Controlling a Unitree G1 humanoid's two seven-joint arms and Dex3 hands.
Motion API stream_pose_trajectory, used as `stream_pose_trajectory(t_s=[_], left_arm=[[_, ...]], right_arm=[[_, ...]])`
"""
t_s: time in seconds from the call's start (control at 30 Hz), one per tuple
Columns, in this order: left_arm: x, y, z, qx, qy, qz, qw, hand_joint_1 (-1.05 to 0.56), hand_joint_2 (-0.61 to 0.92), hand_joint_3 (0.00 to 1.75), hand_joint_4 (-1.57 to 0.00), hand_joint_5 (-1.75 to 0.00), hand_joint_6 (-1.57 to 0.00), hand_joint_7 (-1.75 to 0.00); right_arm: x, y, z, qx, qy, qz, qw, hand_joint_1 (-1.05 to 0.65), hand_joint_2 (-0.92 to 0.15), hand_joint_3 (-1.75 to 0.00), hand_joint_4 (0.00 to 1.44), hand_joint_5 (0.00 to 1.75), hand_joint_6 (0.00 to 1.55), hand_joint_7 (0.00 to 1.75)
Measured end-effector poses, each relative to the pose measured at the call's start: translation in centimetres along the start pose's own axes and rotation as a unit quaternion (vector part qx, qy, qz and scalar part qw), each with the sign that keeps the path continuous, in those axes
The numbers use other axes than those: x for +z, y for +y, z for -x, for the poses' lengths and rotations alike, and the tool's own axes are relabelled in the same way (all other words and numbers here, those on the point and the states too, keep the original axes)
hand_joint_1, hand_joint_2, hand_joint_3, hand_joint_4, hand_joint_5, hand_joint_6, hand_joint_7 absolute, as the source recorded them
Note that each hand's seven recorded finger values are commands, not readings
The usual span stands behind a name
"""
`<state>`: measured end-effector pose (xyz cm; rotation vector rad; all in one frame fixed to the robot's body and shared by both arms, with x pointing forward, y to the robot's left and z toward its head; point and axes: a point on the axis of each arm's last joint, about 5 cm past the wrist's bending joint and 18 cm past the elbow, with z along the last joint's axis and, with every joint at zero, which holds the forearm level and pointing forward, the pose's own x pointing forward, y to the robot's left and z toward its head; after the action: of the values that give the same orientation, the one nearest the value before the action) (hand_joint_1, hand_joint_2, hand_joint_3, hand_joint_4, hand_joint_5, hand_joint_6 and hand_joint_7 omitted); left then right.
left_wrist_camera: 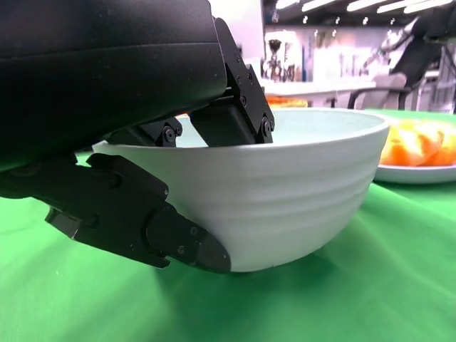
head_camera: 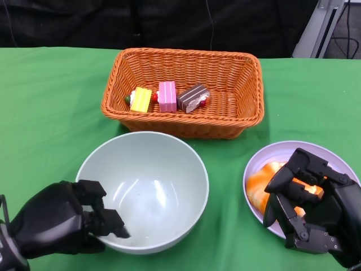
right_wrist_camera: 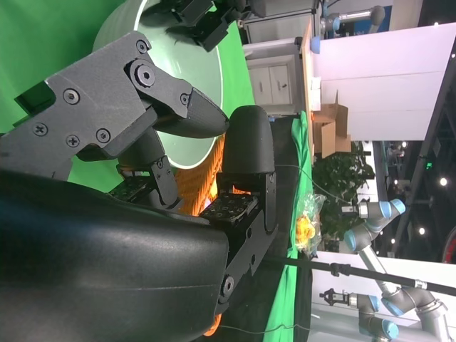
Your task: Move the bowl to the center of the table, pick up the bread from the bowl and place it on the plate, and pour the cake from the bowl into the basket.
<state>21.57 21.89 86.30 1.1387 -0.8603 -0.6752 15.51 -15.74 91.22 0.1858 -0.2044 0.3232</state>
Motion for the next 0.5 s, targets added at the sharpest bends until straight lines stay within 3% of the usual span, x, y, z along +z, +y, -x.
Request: stream_pose_trajectory(t_s=[0.03, 0.1, 0.17, 0.2, 0.5], left_arm=[[0.1, 0.1, 0.0, -0.011, 0.004, 0.011, 1.0, -0.83, 0.92, 0.14, -0.46, -0.13, -0.5, -0.01], [0.3, 0.3, 0.0, -0.036, 0.013, 0.029, 0.999, -0.93, 0.92, 0.17, -0.35, -0.06, -0.38, 0.0], [0.6, 0.6, 0.2, -0.06, 0.027, 0.051, 0.997, -1.02, 0.92, 0.24, -0.08, -0.01, -0.11, 0.0], [0.7, 0.8, 0.4, -0.071, 0.036, 0.066, 0.995, -1.04, 0.92, 0.26, -0.04, -0.01, -0.06, 0.0], [2.1, 3.1, 1.0, -0.126, 0.076, 0.172, 0.974, -1.05, 0.92, 0.28, 0.0, 0.0, -0.02, 0.0]], right_arm=[[0.0, 0.0, 0.0, 0.0, 0.0, 0.001, 1.0, -0.09, -0.55, -1.1, 0.69, 1.69, 0.61, 1.44], [0.0, 0.0, 0.0, 0.0, 0.001, 0.002, 1.0, -0.09, -0.55, -1.1, 0.69, 1.69, 0.61, 1.43], [0.0, 0.0, 0.0, 0.0, 0.002, 0.002, 1.0, -0.09, -0.55, -1.09, 0.69, 1.69, 0.61, 1.43], [0.0, 0.0, 0.1, 0.0, 0.002, 0.002, 1.0, -0.09, -0.55, -1.09, 0.69, 1.69, 0.61, 1.43], [0.0, 0.1, 0.2, -0.001, 0.005, 0.006, 1.0, -0.08, -0.55, -1.09, 0.7, 1.69, 0.61, 1.44]])
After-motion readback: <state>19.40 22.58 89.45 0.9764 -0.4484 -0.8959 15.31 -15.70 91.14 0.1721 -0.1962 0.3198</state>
